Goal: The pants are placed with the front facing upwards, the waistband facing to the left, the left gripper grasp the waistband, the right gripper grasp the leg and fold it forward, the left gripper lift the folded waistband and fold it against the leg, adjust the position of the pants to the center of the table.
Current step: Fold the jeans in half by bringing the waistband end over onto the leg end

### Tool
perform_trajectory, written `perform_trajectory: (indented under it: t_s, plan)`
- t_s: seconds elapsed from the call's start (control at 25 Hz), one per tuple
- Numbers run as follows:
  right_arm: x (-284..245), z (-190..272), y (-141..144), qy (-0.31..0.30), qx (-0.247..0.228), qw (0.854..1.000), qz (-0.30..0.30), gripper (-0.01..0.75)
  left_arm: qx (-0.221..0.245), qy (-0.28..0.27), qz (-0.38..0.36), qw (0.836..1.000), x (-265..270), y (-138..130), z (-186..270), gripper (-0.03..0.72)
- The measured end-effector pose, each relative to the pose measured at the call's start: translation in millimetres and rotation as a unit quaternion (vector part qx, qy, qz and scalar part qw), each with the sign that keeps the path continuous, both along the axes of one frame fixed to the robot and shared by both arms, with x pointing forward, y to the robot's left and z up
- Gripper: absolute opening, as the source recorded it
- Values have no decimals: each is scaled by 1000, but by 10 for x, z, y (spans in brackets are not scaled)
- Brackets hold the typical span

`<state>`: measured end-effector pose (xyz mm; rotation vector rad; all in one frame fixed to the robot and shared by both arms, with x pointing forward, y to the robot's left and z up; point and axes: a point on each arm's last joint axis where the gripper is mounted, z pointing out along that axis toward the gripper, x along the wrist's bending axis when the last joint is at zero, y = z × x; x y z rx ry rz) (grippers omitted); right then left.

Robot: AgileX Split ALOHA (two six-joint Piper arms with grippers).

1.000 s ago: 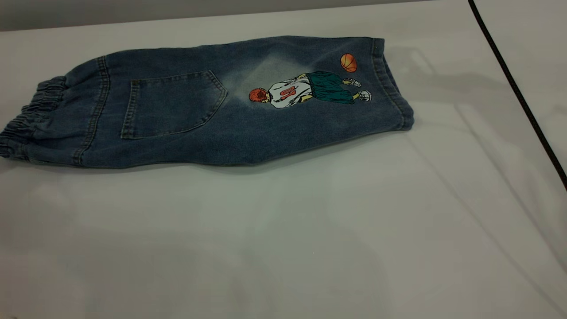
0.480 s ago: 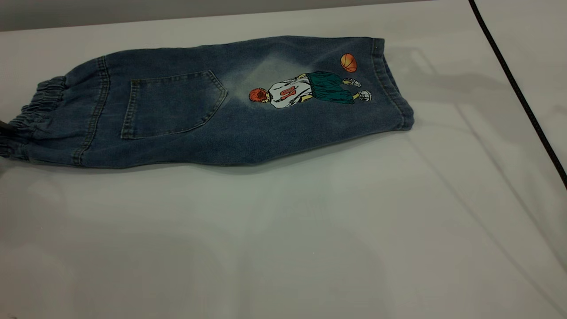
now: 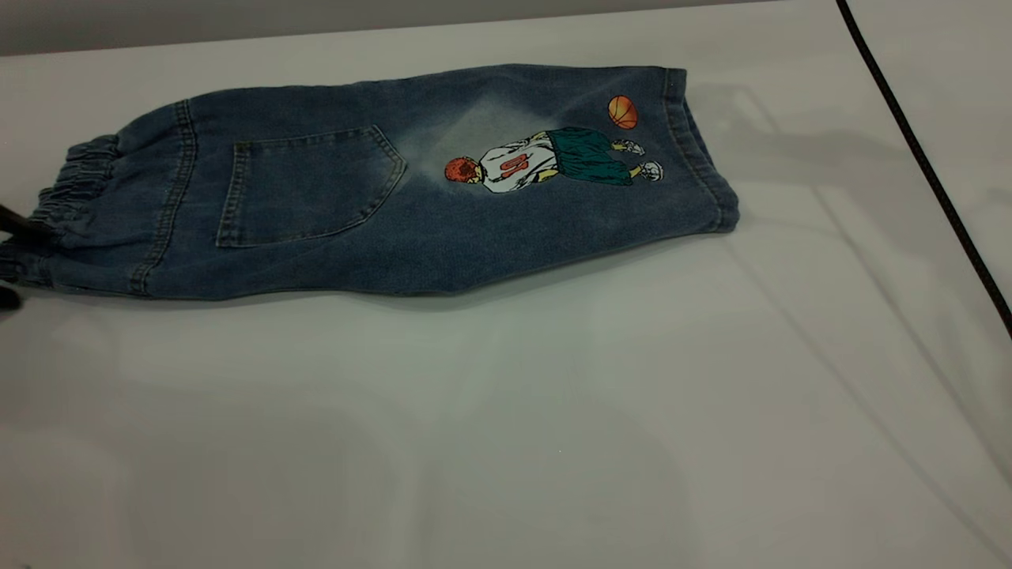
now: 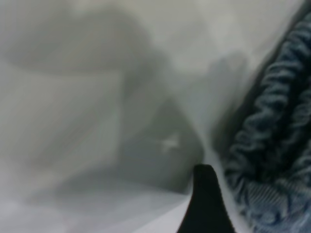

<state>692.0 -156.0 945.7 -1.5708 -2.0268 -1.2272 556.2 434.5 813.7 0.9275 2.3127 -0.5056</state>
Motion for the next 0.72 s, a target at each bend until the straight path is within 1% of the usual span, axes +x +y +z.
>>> perform_trajectory:
  t_s: [0.28, 0.36, 0.44, 0.48, 0.6, 0.64, 0.72]
  plan:
    - [-33, -10, 94, 1, -1, 1000, 11, 539, 7, -18, 10, 1000, 105, -97, -31, 472]
    - [-45, -13, 120, 1, -2, 1000, 15, 539, 11, -16, 12, 1000, 117, -112, -44, 451]
    - [-48, -16, 128, 1, -3, 1000, 16, 539, 19, -15, 14, 1000, 117, -103, -52, 399]
    - [-50, -16, 134, 1, -4, 1000, 17, 539, 22, -13, 15, 1000, 116, -97, -59, 353]
    - [-76, -76, 233, 7, -3, 1000, 25, 539, 29, -11, 16, 999, 114, -87, -71, 179]
    - [-95, -110, 289, 11, -2, 999, 32, 539, 28, -11, 15, 999, 114, -89, -70, 139]
    - [-135, -233, 410, 23, -5, 999, 45, 539, 28, -14, 10, 999, 113, -93, -68, 141]
